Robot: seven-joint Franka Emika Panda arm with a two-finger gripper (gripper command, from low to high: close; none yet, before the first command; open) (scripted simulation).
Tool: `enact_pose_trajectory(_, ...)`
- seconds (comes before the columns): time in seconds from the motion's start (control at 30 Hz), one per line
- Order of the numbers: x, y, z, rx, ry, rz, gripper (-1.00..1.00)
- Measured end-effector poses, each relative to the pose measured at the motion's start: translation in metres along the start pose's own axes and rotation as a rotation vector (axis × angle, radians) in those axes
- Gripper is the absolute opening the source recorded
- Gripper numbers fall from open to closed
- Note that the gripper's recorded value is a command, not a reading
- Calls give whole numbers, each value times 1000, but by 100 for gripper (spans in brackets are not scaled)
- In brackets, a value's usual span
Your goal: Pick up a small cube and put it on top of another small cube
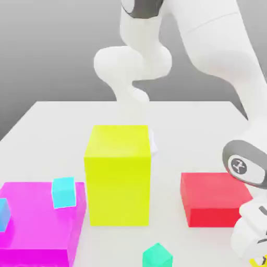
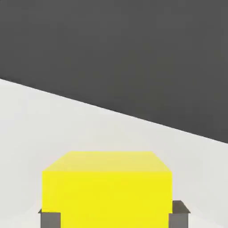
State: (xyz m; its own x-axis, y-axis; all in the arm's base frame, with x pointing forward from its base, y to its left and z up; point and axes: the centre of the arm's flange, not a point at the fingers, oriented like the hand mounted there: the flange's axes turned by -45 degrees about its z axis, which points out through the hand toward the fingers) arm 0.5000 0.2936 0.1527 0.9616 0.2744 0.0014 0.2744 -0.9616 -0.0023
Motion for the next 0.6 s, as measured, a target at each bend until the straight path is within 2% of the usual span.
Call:
enact_pose_trajectory(0.1,-1,10,-40,-7,-2,20,-100)
enact_pose_trajectory(0.33,-29,166,-93,-83,-20,377,-100)
enact_pose_trajectory(0.6,-134,344,-150,-88,-27,905,-100)
